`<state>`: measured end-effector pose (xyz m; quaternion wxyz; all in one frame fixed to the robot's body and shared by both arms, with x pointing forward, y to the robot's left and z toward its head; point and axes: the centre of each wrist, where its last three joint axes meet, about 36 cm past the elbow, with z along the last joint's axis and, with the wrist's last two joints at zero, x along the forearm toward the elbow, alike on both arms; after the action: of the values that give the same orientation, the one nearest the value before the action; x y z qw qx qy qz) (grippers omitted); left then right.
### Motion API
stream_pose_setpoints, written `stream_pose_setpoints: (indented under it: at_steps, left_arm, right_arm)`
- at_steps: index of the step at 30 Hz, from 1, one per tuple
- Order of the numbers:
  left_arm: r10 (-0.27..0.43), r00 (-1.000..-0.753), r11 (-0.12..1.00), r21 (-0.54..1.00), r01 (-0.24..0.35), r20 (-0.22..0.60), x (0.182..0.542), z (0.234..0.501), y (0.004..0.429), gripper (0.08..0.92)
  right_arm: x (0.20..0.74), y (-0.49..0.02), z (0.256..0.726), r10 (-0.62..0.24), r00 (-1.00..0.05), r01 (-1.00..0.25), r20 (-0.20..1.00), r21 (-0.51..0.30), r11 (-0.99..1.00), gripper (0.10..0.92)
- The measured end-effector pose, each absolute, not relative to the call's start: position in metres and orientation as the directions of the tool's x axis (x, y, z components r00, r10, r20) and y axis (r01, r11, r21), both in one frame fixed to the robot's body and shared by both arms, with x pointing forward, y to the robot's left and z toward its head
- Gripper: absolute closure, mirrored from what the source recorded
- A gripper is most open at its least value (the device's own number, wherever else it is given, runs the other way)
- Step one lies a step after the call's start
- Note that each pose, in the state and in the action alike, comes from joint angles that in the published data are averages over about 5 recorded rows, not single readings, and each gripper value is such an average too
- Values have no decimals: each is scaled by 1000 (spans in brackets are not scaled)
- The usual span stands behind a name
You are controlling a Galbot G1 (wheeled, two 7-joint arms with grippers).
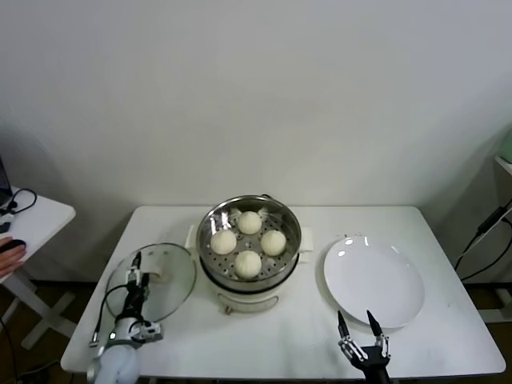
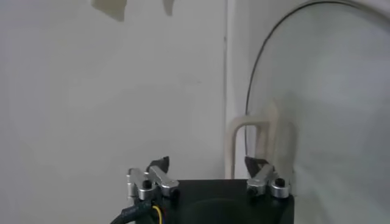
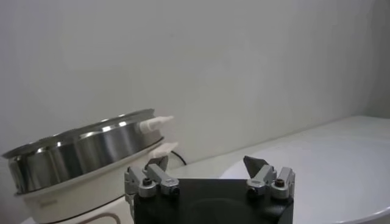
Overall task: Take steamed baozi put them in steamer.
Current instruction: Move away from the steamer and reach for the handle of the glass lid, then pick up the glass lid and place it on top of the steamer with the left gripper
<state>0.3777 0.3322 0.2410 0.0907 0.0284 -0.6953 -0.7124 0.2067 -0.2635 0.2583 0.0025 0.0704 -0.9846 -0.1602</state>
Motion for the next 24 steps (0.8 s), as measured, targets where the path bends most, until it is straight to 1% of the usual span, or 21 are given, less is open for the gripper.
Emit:
stream_pose_setpoints:
  at_steps: [12,19,22,24]
  left_arm:
    - [-176,-980,-24,995,98,93,379,237,333,579]
    - [-173,-981,-28,995,93,87,375,235,333,787]
    - [-172,-982,-28,996,86,80,375,236,334,849]
    - [-174,-982,-27,997,78,73,375,236,335,861]
  right_arm:
    - [207,-260,258,-130,-991,-130,-22,322,938,200]
    - [207,-260,258,-127,-992,-128,-23,321,938,200]
    - [207,-260,258,-127,-992,-128,-24,321,938,200]
    - [207,-260,258,-127,-992,-128,-25,321,938,200]
